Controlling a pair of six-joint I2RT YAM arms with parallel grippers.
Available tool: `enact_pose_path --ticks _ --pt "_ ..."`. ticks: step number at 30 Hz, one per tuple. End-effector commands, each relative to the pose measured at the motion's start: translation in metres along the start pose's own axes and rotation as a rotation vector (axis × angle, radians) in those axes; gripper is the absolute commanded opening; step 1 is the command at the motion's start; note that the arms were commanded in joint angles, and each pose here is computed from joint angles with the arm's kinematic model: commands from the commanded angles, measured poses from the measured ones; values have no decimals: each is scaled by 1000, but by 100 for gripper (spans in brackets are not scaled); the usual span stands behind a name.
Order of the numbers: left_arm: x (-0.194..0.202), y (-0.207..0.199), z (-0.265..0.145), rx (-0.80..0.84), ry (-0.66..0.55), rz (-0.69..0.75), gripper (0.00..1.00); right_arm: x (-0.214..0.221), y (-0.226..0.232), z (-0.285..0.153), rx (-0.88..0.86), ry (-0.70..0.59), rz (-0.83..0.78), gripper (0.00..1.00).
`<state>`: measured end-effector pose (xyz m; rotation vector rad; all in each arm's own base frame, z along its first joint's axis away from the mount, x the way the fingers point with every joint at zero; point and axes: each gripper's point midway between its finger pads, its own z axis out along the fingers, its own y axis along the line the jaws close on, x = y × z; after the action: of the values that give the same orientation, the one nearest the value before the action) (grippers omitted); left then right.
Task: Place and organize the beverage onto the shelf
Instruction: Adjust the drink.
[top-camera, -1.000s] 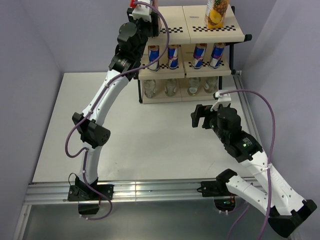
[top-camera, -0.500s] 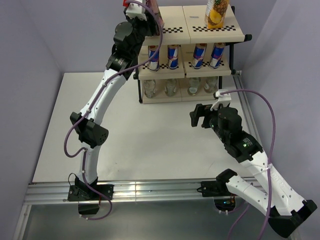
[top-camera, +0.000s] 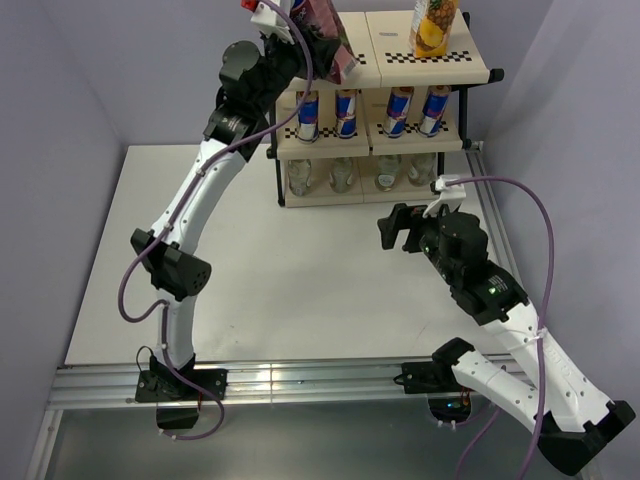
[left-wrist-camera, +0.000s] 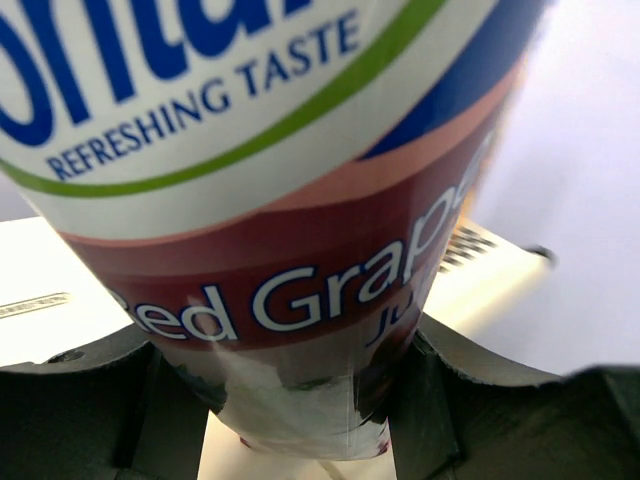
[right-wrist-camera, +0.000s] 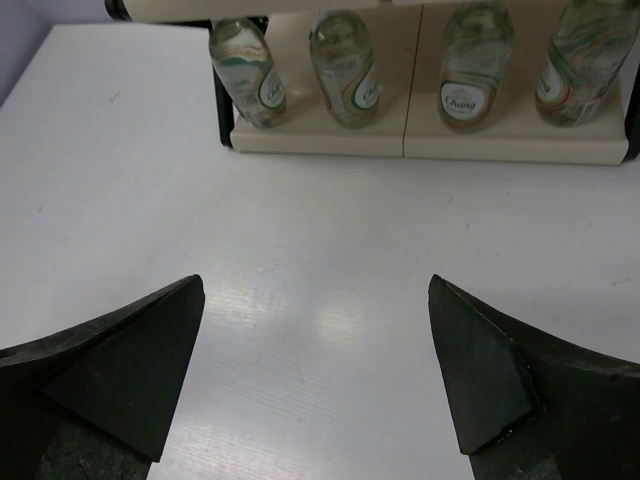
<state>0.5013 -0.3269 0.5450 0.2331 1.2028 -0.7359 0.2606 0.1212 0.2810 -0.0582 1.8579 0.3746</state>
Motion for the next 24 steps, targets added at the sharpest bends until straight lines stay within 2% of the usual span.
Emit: enact_pose_path --ticks 1,3,6,10,13,16,17,19,24 --pt "-241 -121 -106 393 -513 10 0 -50 2 -15 8 -144 40 100" --pt "-251 -134 -122 448 -507 16 0 -60 0 -24 21 -168 46 100" --pt "-247 -158 -146 572 -429 15 0 -89 2 -46 4 -244 51 100" --pt "-200 -183 -180 756 -208 2 0 -139 16 -84 -77 -366 69 100" --pt "-149 -194 -217 902 -69 0 0 -158 59 -110 -316 -391 19 100" --pt "-93 -190 -238 916 24 -20 1 -167 97 -130 -533 -394 2 100" --pt "-99 -193 -249 907 -1 -9 1 -170 102 -126 -552 -373 42 100" --pt "-81 -203 -261 940 34 26 0 -174 122 -134 -659 -351 39 100" --pt "-51 -226 -307 1107 128 53 1 -174 170 -146 -973 -315 -40 100"
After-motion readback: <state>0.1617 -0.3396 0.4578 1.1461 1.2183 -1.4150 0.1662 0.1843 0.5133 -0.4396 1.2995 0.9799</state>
